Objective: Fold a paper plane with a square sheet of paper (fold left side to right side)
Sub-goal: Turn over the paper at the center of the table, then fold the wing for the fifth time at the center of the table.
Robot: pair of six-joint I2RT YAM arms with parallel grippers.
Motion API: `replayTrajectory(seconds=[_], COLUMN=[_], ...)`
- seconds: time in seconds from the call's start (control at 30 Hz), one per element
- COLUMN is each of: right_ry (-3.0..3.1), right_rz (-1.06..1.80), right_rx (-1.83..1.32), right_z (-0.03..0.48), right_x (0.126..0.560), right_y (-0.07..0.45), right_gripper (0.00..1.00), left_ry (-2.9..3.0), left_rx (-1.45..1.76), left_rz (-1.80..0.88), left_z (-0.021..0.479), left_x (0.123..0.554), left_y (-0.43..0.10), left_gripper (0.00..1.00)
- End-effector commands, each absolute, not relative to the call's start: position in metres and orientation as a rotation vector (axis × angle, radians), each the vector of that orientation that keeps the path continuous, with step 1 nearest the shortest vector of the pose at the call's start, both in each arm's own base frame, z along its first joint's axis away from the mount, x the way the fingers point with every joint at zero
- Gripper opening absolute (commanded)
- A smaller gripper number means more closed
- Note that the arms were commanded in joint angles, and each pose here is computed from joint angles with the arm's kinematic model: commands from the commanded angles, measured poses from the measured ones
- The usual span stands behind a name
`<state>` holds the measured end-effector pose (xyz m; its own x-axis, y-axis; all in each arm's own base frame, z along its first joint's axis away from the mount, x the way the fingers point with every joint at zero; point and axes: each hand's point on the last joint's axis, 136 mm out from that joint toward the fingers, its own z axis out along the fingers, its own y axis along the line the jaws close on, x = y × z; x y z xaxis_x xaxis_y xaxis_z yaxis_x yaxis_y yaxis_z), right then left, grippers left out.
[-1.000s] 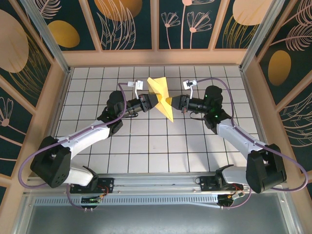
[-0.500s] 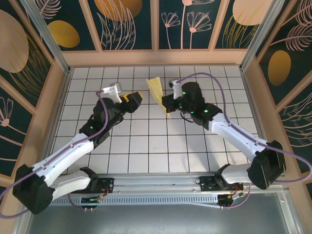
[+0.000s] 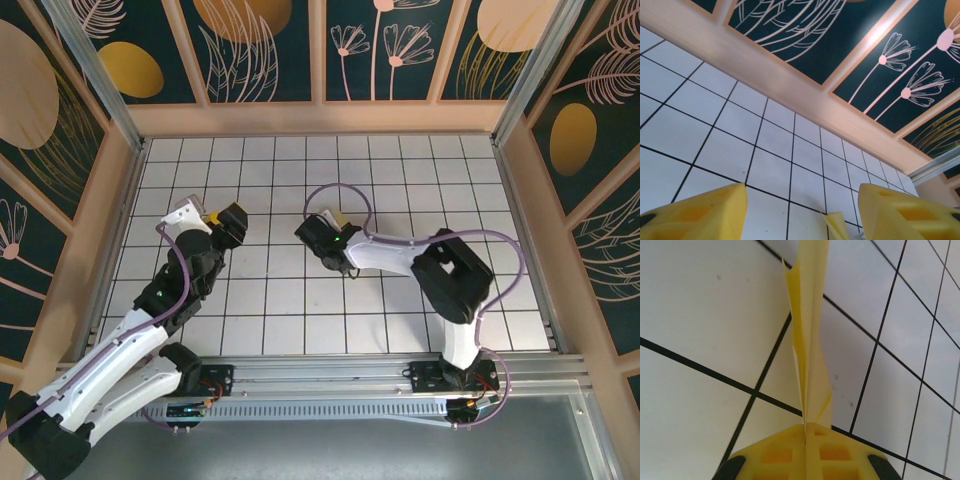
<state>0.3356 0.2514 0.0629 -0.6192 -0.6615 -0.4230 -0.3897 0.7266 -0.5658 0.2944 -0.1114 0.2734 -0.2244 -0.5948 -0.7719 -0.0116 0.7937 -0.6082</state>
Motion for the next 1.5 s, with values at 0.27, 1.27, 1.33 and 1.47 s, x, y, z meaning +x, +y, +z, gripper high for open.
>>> replayTrajectory(seconds=[0.27,1.27,1.33,1.47], right_ry=[2.370,2.148,2.095,2.036], right_rz=[-0.535,0.856,0.932,1.044], right_rx=[-0.867,0.126,0.191,0.287], right_z=[0.039,0.166,0.170,0.169], right_x=[0.326,0.337,0.335,0.329], right_y=[0.272,0.156,0.141,0.115], right_gripper=[0.06,0.65,0.67,0.69], left_ry=[1.789,2.252,2.268,2.312], left_rx=[-0.447,-0.208,-0.221,-0.225], left_rz=[-0.548,-1.139,-1.163,-1.167], left_z=[0.258,0.146,0.135,0.112], left_x=[0.301,0.360,0.365,0.373], left_y=[-0.120,-0.304,-0.311,-0.322], left_gripper=[0.62,0.63,0.63,0.62])
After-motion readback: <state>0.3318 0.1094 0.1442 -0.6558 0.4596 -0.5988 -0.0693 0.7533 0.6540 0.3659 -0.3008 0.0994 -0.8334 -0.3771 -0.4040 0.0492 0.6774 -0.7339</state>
